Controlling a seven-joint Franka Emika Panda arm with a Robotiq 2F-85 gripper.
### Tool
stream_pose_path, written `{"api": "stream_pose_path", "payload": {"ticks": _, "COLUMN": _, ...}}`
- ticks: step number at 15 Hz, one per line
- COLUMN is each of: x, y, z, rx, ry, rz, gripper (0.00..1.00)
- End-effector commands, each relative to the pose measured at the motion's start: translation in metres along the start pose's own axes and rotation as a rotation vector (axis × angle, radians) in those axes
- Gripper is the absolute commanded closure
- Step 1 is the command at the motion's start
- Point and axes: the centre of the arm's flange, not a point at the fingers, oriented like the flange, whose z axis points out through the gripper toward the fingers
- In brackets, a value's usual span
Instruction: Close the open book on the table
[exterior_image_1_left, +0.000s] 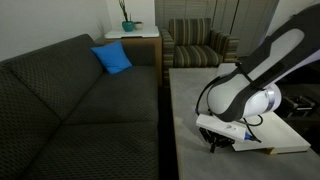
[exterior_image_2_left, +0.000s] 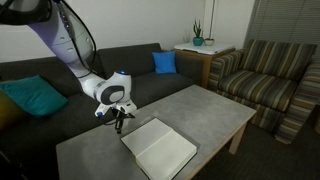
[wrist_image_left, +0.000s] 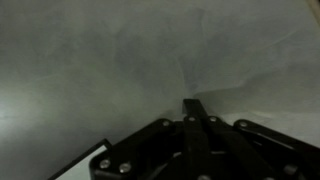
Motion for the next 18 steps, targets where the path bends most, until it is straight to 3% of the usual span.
{"api": "stream_pose_path", "payload": {"ticks": 1, "x": 0.023, "y": -0.023, "z": 0.053, "rx": -0.084, "ry": 0.025, "rz": 0.075, "gripper": 1.00}}
{"api": "stream_pose_path", "payload": {"ticks": 7, "x": 0.016, "y": -0.025, "z": 0.051, "rx": -0.205, "ry": 0.135, "rz": 0.225, "gripper": 1.00}}
{"api": "stream_pose_path", "payload": {"ticks": 18, "x": 0.006, "y": -0.025, "z": 0.042, "rx": -0.427, "ry": 0.328, "rz": 0.314, "gripper": 1.00}}
